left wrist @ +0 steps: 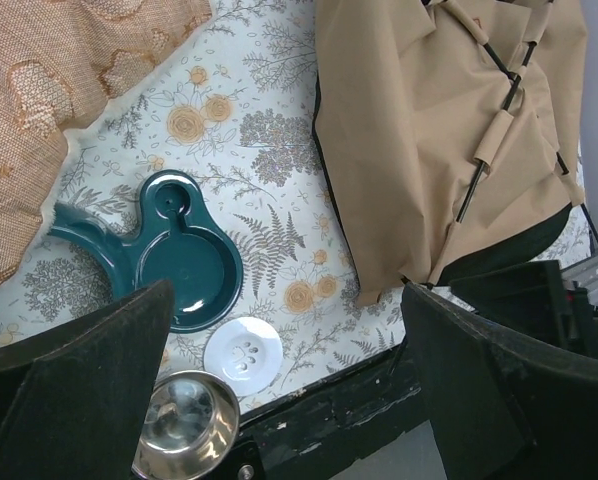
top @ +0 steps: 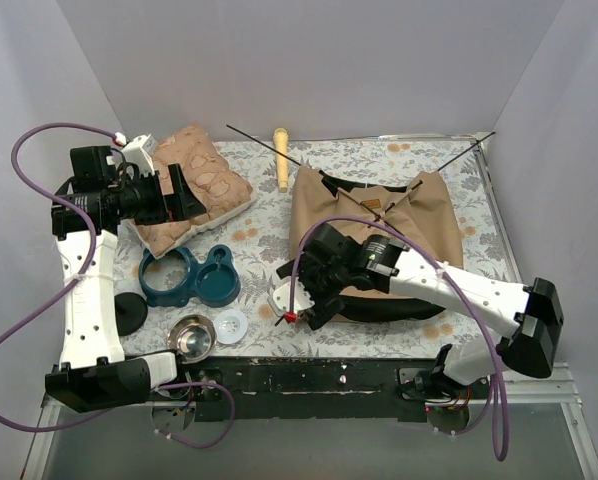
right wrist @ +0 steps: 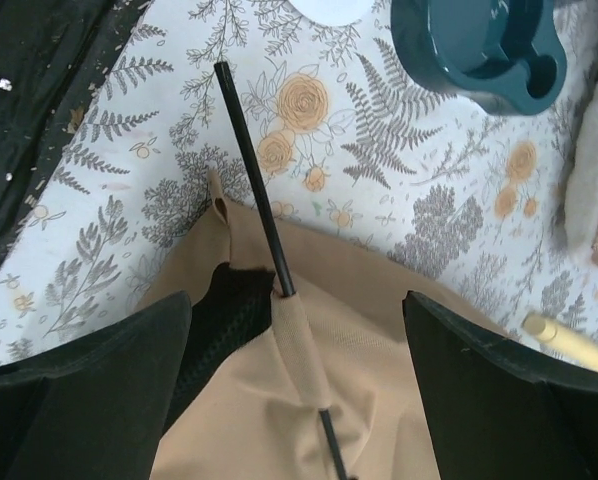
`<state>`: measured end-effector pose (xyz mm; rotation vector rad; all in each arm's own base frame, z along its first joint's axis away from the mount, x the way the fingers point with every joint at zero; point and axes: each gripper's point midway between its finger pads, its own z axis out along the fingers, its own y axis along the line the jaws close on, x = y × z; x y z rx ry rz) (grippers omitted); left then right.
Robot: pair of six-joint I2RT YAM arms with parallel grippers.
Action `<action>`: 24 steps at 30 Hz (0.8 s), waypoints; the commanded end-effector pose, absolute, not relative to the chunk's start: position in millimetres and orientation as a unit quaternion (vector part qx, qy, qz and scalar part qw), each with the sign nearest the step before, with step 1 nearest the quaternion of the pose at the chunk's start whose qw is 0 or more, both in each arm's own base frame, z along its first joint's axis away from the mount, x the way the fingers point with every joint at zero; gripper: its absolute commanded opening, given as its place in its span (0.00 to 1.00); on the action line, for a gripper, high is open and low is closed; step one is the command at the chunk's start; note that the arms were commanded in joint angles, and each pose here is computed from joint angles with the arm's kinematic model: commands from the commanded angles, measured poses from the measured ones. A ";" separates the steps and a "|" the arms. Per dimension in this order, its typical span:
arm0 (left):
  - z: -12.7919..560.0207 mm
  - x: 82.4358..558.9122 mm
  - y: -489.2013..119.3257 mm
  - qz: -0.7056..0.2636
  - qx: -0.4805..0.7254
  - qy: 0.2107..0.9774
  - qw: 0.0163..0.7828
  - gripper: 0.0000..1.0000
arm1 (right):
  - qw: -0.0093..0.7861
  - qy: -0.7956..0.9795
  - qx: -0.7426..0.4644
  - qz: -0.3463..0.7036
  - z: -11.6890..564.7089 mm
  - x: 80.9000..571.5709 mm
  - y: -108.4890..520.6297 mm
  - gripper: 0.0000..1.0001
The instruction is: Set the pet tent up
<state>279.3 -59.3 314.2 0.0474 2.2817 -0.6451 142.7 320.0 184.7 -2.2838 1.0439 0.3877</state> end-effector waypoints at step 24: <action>348.0 257.6 -109.9 -0.392 0.139 0.795 0.442 0.98 | 0.368 0.433 -0.815 0.115 261.6 269.1 340.2 0.01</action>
